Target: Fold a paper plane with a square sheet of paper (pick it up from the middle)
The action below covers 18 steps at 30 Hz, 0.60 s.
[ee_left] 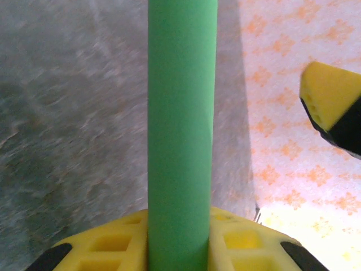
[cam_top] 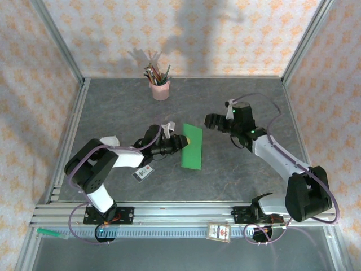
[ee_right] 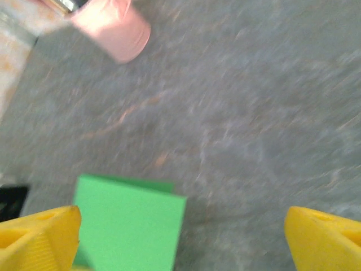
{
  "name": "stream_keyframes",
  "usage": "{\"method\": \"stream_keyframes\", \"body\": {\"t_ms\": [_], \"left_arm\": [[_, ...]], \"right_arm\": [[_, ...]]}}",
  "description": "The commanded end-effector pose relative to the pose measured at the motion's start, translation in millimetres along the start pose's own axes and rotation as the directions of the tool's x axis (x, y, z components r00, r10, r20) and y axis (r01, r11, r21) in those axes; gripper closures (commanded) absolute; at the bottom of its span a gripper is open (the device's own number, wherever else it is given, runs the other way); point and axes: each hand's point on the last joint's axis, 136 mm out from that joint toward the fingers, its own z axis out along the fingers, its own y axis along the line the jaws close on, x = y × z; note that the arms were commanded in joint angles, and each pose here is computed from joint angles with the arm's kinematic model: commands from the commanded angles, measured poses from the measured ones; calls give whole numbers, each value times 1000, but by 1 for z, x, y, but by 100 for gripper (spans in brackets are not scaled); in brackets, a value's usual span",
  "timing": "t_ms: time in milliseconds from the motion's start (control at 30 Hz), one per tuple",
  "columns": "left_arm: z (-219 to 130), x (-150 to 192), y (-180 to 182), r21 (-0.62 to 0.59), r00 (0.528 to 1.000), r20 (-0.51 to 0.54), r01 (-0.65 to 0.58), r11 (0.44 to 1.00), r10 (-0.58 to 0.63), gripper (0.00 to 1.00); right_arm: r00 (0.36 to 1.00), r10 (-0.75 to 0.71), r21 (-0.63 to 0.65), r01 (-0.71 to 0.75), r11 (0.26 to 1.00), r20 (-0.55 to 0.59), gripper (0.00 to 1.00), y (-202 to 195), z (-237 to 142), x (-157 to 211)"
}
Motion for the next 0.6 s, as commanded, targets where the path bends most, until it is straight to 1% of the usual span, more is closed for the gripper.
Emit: {"method": "stream_keyframes", "body": {"t_ms": [0,100,267,367,567], "left_arm": [[1,5,-10,83,999,-31,-24,996,27,73],[5,11,5,60,998,-57,-14,998,18,73],[7,19,22,43,997,-80,11,999,-8,73],[5,19,31,22,997,-76,12,1000,-10,73],[5,22,46,-18,996,-83,12,1000,-14,70]], "right_arm": [[995,-24,-135,12,991,-92,12,25,7,32],[987,-25,-190,-6,982,-159,25,37,20,57],[974,8,-188,-51,981,-226,51,37,42,82],[973,31,-160,-69,985,-230,60,30,53,88],[961,55,-138,-95,986,-271,69,22,72,105]]}}
